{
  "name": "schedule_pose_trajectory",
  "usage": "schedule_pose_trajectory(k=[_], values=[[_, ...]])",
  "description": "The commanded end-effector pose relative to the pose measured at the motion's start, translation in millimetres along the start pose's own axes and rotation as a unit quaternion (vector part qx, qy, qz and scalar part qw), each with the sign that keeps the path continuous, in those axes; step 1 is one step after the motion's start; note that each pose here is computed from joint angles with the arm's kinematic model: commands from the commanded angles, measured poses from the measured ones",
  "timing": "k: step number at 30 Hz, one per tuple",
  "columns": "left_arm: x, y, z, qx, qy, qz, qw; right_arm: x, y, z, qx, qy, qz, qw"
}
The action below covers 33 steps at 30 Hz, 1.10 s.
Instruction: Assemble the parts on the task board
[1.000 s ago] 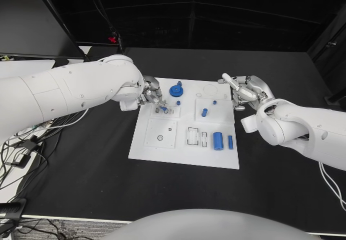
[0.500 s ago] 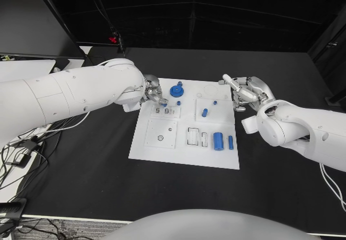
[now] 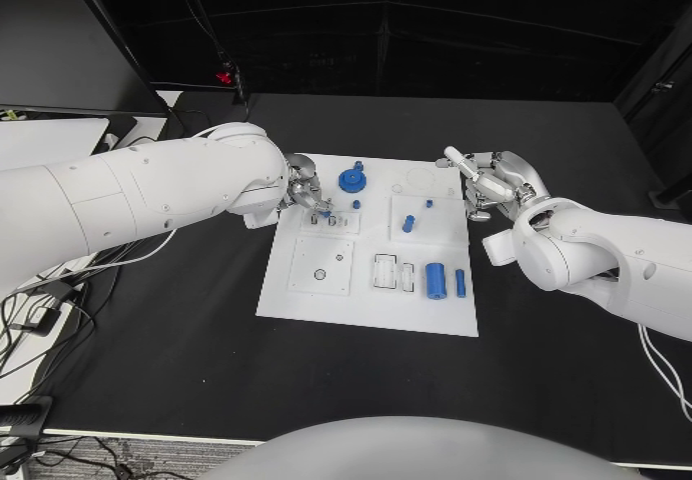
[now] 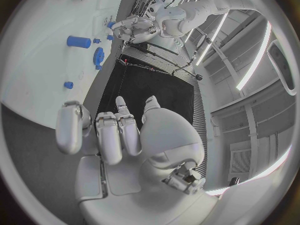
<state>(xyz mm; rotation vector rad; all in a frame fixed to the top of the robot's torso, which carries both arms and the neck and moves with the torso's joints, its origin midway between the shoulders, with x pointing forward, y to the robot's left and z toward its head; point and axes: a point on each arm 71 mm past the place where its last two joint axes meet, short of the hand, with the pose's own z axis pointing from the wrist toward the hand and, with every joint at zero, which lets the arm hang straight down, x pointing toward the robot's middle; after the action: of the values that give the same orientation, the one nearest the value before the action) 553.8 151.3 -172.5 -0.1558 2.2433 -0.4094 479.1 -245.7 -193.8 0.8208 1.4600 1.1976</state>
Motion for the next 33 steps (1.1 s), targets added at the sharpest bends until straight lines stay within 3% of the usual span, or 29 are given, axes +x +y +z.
schedule_pose_trajectory(k=[1,33], values=[[1.1,1.0,-1.3,-0.002,-0.006,0.0,1.0,1.0,1.8,0.0,-0.006,0.005,0.002,1.0],[10.5,-1.2,1.9,0.001,0.011,0.005,1.0,1.4,1.9,-0.7,-0.006,0.006,0.003,1.0]])
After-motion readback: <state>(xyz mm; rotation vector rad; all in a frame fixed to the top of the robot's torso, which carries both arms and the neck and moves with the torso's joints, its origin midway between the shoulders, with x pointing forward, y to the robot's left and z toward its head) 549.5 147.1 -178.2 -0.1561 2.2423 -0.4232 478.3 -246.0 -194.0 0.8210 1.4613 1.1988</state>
